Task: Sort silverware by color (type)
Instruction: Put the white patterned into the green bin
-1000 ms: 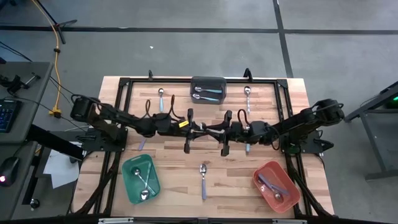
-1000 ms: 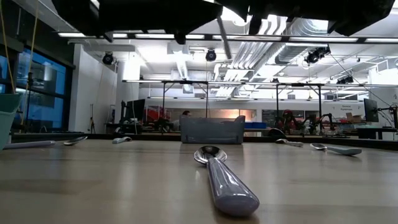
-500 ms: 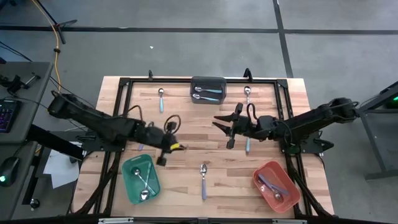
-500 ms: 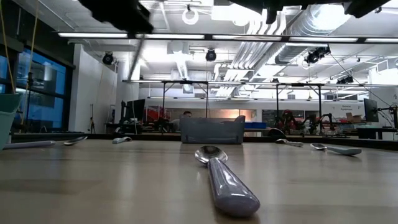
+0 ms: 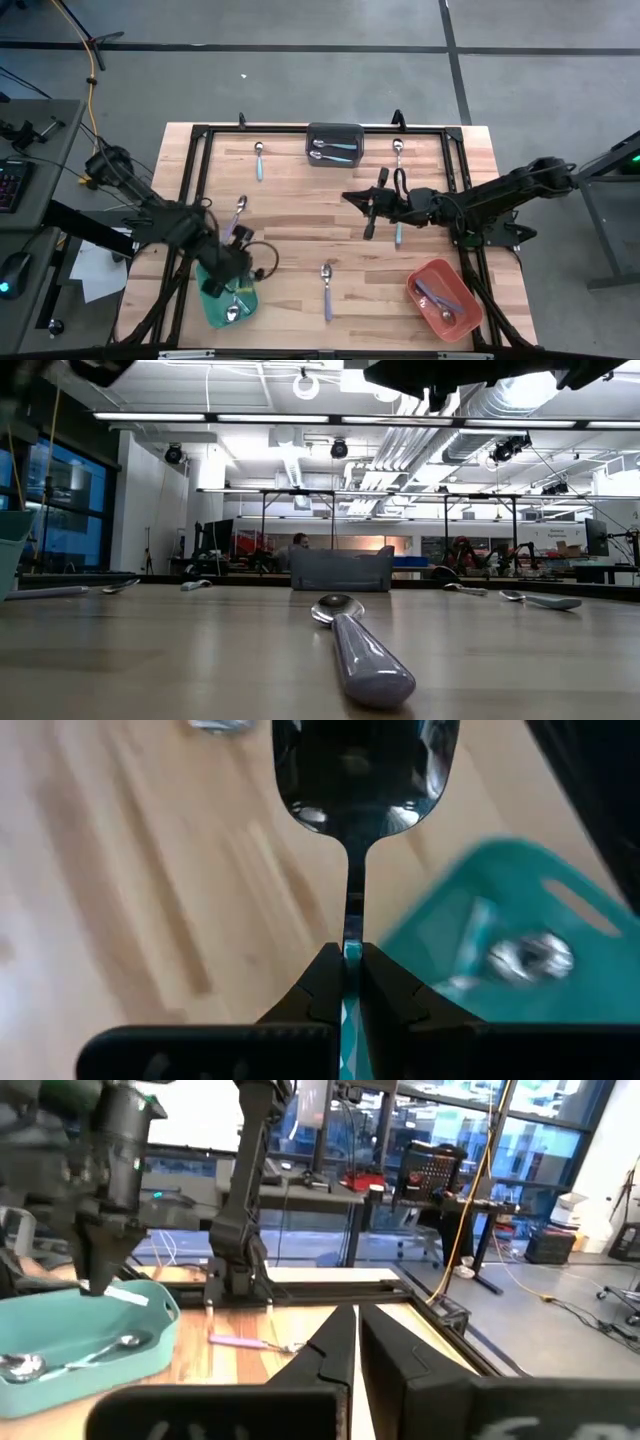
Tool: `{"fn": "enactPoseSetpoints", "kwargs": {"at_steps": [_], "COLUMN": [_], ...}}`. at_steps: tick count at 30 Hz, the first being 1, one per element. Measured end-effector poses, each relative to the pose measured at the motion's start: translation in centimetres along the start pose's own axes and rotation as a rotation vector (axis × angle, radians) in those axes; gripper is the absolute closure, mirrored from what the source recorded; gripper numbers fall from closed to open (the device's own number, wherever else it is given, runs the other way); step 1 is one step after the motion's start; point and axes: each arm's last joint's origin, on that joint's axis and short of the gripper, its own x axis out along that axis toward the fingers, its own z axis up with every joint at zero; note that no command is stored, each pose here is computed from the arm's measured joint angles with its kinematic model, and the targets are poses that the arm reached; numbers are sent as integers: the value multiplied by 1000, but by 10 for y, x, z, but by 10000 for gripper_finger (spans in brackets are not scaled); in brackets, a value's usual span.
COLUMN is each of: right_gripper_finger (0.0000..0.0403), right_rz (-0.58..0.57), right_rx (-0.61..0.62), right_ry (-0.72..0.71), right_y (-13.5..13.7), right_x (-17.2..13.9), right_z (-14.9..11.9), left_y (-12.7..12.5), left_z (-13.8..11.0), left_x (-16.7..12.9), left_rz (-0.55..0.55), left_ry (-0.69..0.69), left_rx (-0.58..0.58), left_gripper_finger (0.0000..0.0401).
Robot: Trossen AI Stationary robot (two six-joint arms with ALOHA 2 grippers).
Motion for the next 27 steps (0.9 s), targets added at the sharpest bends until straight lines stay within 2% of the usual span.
{"fn": "enactPoseSetpoints", "kwargs": {"at_steps": [8,17,22,27], "right_gripper_finger": [402,402,403,403], "right_rz": [-5,-5,-5,-4], "right_rx": [15,23,28,35], "right_ry": [21,25,31,33], "right_y": [2,2,3,3], "right_x": [3,4,4,4], "right_z": [-5,-7,-7,-8], "left_y": [-31,-56,-64,-65], "left_z": [-12,-21,-23,-23], "left_x": [9,49,63,66], "left_rz": [-65,-145,-146,-146], "left_ry": [161,434,487,493], "left_rx": [-18,132,213,224], "left_gripper_finger": [395,395,391,380]}}
